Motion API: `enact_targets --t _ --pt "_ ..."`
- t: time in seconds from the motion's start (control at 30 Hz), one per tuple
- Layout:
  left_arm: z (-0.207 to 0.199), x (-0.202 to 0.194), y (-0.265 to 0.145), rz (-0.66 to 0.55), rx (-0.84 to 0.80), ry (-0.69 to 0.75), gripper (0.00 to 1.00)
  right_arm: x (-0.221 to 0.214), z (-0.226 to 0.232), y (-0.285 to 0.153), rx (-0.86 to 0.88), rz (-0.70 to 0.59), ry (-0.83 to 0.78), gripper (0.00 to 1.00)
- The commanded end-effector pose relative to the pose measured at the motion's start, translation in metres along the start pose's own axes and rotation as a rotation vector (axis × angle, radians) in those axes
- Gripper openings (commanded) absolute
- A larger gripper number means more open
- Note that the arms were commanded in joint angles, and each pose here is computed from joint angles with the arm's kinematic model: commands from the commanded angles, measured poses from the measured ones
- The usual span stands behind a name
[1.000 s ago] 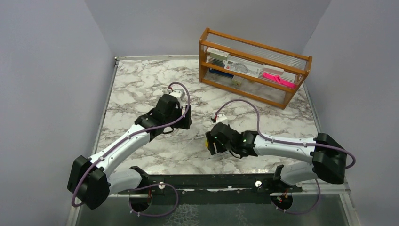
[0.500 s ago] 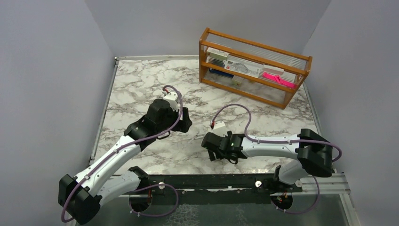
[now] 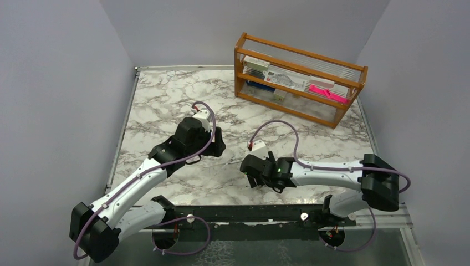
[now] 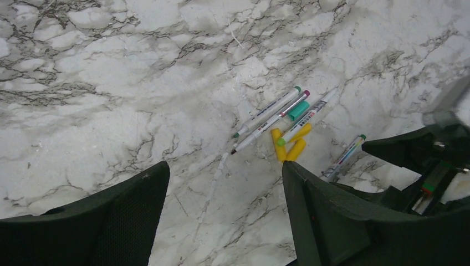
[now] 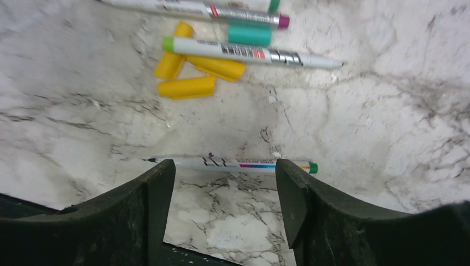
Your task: Insert the pens into the pen caps
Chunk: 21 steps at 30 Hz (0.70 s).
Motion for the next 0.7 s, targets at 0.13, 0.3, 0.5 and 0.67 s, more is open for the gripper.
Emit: enact_targets --t 0.13,0.3,0.5,0.67 --pt "-0.015 -0.017 -0.015 0.024 -0.005 -0.414 0.68 0.056 0.006 -0.043 0.182 -0.247 -0.245 0.65" --pt "-0.007 0.002 -0.046 -0.013 0.096 -0.565 0.63 0.052 0.025 -0.067 0.361 -0.153 -0.424 0.66" --pt "-0.002 0.032 -0.07 0.017 0.2 -0.592 0.63 0.059 0.003 -0.053 0.101 0.082 -0.763 0.66" --pt "-0.004 0.041 -0.072 0.0 0.201 -0.64 0.63 0.058 0.008 -0.053 0.225 0.115 -0.819 0.66"
Point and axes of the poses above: each gripper's point midway between its finger pads, its own y axis out along the fingers, its own z axis along the line the jaws close on, x = y × z, the point moved 3 cm from there along -y, back along the fingers, and after that the axes turned 12 degrees about y, right-handed, at the moved point
